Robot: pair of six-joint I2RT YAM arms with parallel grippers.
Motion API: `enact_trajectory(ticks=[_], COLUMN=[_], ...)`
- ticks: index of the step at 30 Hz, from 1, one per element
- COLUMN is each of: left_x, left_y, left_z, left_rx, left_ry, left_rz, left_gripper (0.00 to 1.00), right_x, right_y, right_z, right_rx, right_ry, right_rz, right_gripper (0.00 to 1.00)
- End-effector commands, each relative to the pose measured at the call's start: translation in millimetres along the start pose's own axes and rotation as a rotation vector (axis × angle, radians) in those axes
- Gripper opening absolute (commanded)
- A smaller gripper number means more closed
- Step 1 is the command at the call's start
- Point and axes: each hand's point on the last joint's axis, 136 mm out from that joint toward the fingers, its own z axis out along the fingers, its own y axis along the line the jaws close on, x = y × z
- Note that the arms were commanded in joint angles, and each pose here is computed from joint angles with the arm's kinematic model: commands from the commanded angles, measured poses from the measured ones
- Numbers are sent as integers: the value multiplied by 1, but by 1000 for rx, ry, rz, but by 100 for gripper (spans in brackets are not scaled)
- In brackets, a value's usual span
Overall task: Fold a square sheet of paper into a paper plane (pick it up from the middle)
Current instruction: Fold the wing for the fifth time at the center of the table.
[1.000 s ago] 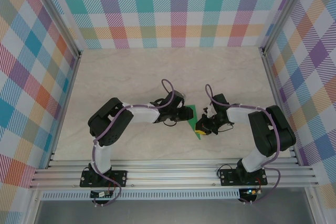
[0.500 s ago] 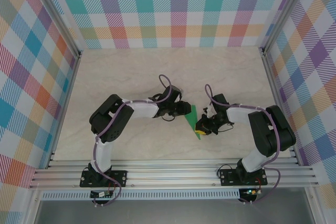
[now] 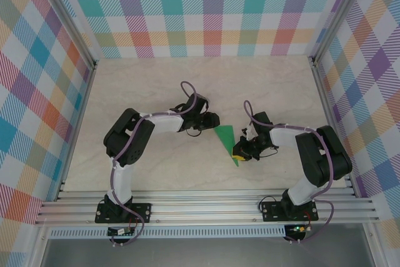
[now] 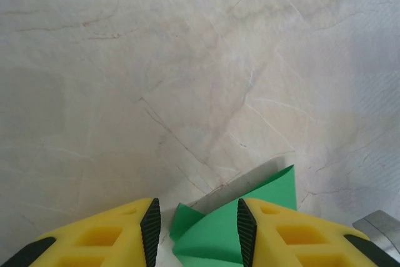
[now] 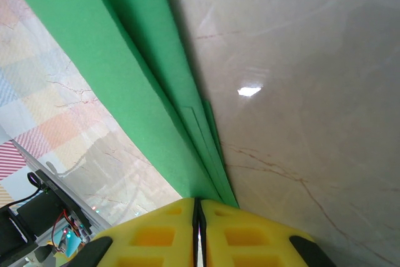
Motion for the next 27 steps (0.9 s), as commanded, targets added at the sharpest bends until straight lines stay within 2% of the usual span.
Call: enact_trajectory(ticks=[1,6,11,18,24,27], left_x=[-15,5,35,45,43,42], left_y=[-29,-56,-76,-70,-55,-43], left_z=[-26,-43,-33,0,14,19], left_rx=[66,115,129,122,66,37], left_ry=[-37,-37,18,65,83,90], left_rz=[24,45,87,47,35,12], left_gripper=[41,39,32,27,24,21], right_x=[17,17,17,16,16,12], right_y=[-33,-33,-33,-32,-30,-16], right_z=[12,11,11,11,9,2], right_rx=[106,104,104,101,94,52], right_ry=[46,41,38,33,29,5], right_rz=[36,31,31,26,25,-2], right_gripper=[12,12,13,13,13,14])
